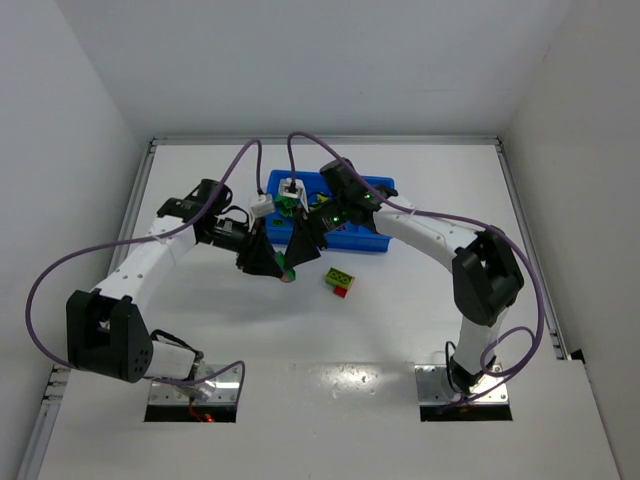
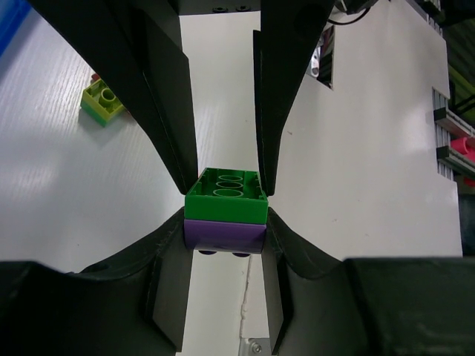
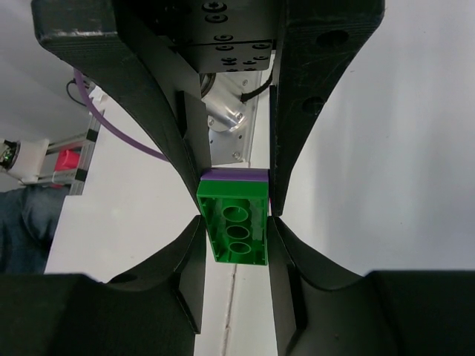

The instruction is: Sort the legos into containers by color

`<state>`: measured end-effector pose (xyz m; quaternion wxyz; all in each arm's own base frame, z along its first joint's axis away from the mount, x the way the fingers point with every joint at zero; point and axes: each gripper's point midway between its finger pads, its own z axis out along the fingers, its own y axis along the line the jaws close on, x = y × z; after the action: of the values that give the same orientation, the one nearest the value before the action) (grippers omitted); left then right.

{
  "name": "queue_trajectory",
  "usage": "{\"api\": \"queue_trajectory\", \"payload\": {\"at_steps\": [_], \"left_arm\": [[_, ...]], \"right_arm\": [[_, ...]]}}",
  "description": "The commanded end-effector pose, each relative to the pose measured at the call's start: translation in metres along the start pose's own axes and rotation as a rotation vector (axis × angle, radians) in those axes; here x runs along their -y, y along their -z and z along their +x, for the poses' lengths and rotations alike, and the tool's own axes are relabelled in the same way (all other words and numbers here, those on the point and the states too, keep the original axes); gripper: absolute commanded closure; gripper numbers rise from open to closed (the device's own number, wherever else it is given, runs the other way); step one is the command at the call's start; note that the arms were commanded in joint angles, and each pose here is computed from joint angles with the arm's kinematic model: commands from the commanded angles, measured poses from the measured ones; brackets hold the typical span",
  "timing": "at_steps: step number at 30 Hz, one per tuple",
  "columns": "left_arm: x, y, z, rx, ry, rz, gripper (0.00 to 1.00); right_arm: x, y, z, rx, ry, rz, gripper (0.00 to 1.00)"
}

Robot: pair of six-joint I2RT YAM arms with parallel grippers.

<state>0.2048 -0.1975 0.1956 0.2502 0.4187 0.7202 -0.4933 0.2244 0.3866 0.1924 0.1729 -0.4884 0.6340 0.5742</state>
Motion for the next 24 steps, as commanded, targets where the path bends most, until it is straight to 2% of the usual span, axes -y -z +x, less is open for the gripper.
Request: {"api": "queue_trajectory", "payload": {"at_steps": [1, 12, 24], "left_arm": [[-0.002, 0.004, -0.02, 0.048, -0.074, 0.005, 0.98], [-0.01, 0.008, -0.018, 0.048, -0.052, -0.029, 0.98], [-0.014, 0.01, -0.013, 0.037, -0.048, -0.059, 0.98]], "right_arm": [[-0.012, -0.001, -0.014, 0.025, 0.059, -0.067, 0.77], [-0.012, 0.008, -0.015, 0.039, 0.068, -0.059, 0.92], [-0.003, 0.049, -0.02, 0.102, 0.065, 0.024, 0.93]]}}
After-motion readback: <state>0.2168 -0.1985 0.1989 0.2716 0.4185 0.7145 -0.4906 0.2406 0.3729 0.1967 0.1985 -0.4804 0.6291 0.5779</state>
